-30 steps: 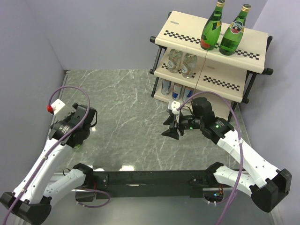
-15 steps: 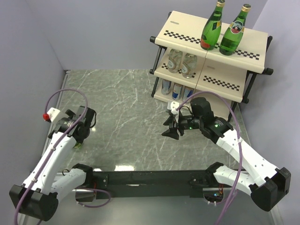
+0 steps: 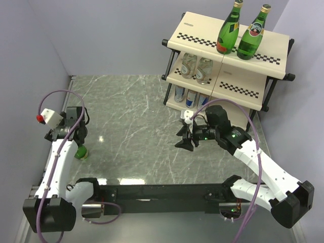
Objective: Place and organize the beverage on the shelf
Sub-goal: Pick up the drink from the center of the board.
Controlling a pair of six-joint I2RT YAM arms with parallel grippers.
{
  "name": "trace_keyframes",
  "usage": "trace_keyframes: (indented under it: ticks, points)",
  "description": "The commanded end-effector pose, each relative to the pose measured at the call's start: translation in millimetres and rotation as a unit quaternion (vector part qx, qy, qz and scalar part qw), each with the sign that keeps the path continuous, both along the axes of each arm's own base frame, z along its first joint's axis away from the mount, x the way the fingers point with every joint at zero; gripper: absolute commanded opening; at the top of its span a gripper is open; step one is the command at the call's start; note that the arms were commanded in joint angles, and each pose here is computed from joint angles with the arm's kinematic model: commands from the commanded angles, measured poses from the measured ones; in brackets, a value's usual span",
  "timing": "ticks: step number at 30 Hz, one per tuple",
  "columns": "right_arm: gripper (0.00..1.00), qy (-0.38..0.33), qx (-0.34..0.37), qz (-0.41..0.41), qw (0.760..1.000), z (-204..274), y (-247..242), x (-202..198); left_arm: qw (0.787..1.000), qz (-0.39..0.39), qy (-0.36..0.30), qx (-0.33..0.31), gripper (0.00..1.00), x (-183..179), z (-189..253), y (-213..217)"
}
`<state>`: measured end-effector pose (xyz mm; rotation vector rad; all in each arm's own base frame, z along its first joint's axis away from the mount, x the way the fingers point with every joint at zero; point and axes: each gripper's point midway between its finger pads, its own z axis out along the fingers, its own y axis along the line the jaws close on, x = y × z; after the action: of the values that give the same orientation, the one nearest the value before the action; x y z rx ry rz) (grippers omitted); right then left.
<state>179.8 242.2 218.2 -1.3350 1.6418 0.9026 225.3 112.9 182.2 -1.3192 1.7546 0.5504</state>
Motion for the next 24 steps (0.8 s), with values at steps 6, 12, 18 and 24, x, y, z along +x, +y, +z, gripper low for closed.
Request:
trace_keyframes:
  ticks: [6,12,18,24]
  points:
    - [0.61,-0.028,0.008,0.003,1.000,15.4,2.4,3.8,1.000,-0.025,0.001,-0.012,0.77,12.0,-13.4,5.7]
    - [0.61,-0.028,0.006,0.001,1.000,14.8,2.0,5.0,0.999,-0.030,0.001,-0.015,0.56,6.4,-24.1,4.9]
    - [0.61,-0.027,0.002,0.003,1.000,13.4,2.1,5.2,0.999,-0.033,0.002,-0.009,0.28,7.4,-23.7,7.0]
    - [0.61,-0.030,0.002,-0.001,1.000,13.8,1.2,6.2,0.989,-0.141,-0.045,-0.005,0.00,30.2,2.8,-11.9]
